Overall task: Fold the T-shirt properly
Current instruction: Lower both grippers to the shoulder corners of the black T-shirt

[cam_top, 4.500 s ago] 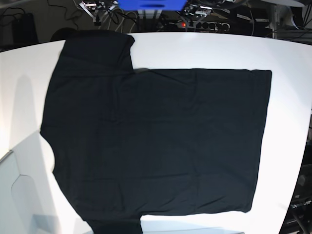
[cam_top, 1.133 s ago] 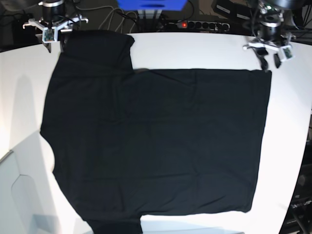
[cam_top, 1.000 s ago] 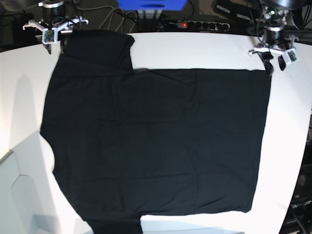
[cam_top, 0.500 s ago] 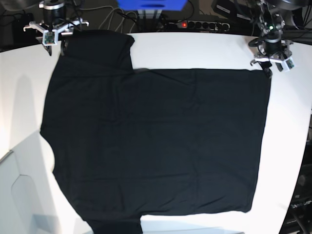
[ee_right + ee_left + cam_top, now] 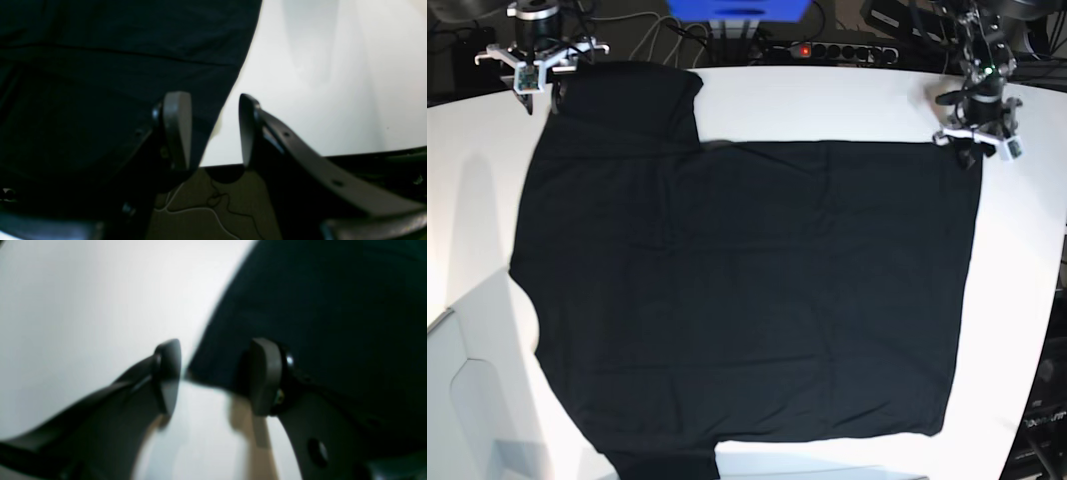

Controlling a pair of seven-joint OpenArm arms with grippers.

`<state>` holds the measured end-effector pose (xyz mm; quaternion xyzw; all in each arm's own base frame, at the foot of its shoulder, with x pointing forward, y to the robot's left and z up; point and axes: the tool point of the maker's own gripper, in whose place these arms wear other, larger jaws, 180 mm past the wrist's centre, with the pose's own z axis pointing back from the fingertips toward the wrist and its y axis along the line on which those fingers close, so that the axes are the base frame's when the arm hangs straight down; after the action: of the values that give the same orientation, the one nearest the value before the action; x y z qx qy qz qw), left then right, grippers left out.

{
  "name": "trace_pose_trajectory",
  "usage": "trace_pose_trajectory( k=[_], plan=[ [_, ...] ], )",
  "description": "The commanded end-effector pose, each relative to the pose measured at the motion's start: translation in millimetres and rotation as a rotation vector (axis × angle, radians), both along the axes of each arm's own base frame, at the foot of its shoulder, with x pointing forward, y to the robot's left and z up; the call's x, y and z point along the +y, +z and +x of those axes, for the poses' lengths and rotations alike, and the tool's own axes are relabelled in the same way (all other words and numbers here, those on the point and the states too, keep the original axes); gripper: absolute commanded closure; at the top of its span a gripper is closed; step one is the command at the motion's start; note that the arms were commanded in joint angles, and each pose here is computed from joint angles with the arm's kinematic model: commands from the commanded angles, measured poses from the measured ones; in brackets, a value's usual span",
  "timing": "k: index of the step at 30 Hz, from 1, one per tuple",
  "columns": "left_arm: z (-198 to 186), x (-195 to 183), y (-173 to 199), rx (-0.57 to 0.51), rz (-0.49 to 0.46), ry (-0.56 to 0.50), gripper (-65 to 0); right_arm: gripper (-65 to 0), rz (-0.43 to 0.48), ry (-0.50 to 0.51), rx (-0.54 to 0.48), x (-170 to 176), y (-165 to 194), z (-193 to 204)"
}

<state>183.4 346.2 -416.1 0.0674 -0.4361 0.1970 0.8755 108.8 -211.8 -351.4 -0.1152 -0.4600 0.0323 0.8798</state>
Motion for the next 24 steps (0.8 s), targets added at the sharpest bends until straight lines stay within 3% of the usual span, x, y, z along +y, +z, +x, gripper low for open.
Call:
trace_pose_trajectory(
  k=[1,9,14,20,24],
  plan=[
    [0.1,6.0,5.7,-0.013,0.020,-0.003,-31.3,-24.5,-0.010,0.014,-0.022,-0.1,7.0,0.7],
    [-6.6,6.7,-1.5,0.010,0.014,0.000,-29.7,-24.5,-0.011,0.012,-0.022,-0.5,7.0,0.6],
    [-7.5,6.6,-2.3,0.013,0.014,-0.002,-18.4,-24.5,-0.011,0.012,-0.022,-0.5,7.0,0.6],
    [-7.3,7.0,-1.5,0.011,0.015,-0.001,-13.0,-24.6,-0.011,0.012,-0.022,-0.5,7.0,0.6],
    [-7.5,7.9,-1.4,0.013,0.018,0.003,0.0,-26.5,-0.010,0.011,-0.018,-0.8,6.0,0.3]
  ],
)
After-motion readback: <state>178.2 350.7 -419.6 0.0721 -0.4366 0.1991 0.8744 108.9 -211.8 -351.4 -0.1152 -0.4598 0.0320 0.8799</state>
